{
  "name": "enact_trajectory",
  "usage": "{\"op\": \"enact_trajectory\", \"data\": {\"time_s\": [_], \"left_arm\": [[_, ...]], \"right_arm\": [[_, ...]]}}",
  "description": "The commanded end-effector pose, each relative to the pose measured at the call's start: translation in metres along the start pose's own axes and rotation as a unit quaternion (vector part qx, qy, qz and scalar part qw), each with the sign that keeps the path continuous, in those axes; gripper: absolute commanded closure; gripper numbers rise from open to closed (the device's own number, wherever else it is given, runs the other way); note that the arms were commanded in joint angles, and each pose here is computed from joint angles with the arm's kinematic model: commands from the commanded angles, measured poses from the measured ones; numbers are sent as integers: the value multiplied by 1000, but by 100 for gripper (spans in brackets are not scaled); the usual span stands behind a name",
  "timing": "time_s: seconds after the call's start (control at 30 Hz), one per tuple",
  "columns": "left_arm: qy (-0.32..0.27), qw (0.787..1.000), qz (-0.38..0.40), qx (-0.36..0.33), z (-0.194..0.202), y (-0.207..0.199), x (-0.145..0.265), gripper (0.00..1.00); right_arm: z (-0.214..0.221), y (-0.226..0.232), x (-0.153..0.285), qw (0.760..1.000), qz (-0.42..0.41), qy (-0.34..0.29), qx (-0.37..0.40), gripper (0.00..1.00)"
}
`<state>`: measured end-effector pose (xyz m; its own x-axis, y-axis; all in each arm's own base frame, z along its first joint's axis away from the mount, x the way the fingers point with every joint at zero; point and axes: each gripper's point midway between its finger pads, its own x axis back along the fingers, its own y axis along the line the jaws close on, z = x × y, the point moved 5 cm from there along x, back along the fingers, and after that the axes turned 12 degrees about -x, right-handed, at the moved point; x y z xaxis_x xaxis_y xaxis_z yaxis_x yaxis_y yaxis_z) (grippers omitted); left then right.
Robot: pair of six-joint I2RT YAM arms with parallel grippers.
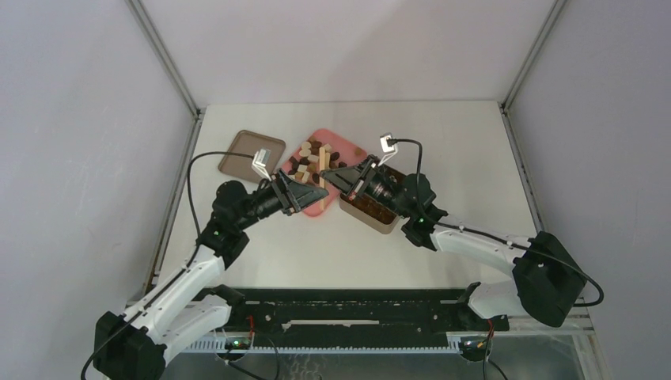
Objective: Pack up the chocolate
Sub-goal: Pick up the clamp at the center of the board.
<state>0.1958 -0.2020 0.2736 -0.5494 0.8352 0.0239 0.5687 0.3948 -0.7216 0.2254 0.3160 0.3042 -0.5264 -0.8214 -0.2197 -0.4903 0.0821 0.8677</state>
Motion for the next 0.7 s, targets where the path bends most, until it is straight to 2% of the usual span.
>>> {"op": "enact_trajectory", "data": {"time_s": [0.0,0.37,0.67], "left_arm": [[-27,998,62,-11,-21,-32,-1,33],[-18,996,83,11,-15,-36,-9,44],[-25,998,51,-9,-13,-27,-7,72]], "right_arm": [[-6,23,-3,998,-59,-6,-1,100],[0,22,-7,997,-79,4,-5,100],[6,17,-6,998,-65,21,0,100]]}}
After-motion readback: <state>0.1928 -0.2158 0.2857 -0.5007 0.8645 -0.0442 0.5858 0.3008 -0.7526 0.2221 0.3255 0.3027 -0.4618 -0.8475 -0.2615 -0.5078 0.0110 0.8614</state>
